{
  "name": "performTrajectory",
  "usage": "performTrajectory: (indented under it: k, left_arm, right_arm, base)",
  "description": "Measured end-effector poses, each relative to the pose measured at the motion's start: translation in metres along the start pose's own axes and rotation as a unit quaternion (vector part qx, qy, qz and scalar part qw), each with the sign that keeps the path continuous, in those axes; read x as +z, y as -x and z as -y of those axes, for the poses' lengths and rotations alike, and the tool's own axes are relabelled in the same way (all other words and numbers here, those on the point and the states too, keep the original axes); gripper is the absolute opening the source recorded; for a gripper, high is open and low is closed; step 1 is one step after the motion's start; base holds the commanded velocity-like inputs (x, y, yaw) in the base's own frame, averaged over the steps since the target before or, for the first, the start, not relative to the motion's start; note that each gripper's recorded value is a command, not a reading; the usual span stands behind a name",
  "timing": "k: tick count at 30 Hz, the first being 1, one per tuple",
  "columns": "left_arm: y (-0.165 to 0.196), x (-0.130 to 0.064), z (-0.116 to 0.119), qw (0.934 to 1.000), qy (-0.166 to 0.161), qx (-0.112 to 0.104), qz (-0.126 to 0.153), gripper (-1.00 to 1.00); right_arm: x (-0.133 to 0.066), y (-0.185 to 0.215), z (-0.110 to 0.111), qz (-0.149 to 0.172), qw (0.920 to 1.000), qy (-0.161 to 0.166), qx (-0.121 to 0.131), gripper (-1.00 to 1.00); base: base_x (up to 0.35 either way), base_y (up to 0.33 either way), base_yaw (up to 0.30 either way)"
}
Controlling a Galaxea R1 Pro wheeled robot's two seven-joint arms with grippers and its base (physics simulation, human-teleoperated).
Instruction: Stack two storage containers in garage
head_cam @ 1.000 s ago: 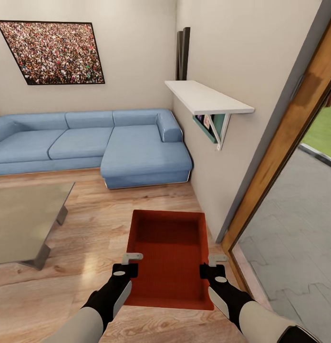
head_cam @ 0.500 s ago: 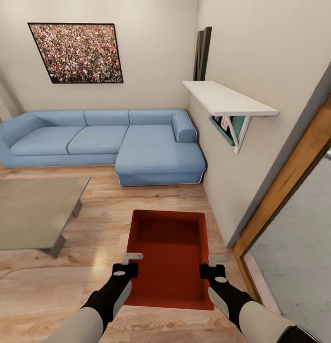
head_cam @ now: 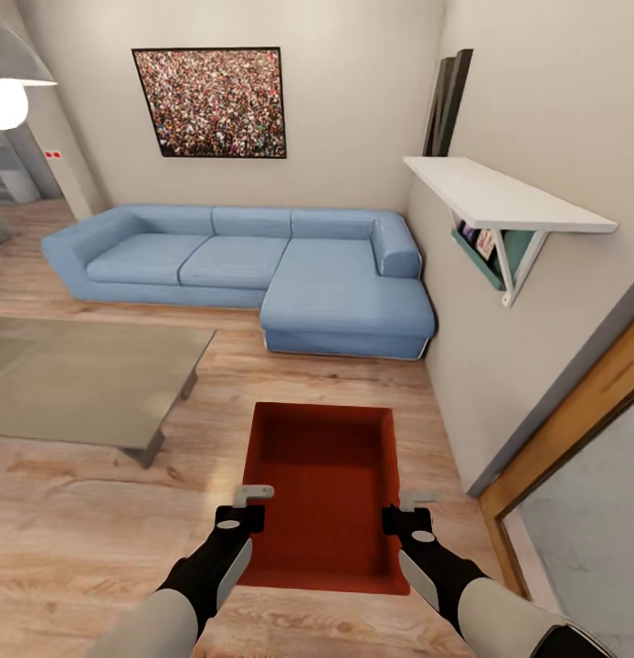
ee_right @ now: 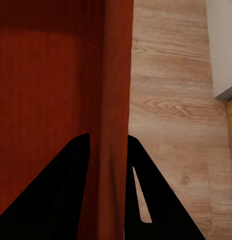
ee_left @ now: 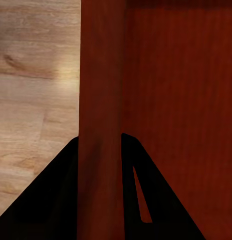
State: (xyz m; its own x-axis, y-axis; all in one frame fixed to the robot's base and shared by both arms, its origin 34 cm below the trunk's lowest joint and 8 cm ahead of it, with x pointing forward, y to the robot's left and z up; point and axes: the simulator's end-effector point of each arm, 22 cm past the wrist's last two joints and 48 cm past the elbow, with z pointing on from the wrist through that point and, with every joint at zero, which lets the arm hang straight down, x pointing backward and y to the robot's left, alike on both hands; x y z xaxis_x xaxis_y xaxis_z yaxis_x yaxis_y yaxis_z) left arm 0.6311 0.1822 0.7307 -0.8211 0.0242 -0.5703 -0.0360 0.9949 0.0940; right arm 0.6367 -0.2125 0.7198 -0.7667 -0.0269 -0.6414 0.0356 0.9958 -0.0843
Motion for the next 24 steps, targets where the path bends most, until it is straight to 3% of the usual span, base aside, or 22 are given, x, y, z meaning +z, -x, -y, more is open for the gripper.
performTrajectory:
  k: [24]
  left_arm:
    - [0.0,0.0,0.0,1.0,0.0,0.0,0.0,-1.0]
  right_arm:
    - [0.0,0.0,0.0,0.0,1.0,0.0,0.0,-1.0]
  base:
    - [0.0,0.0,0.3]
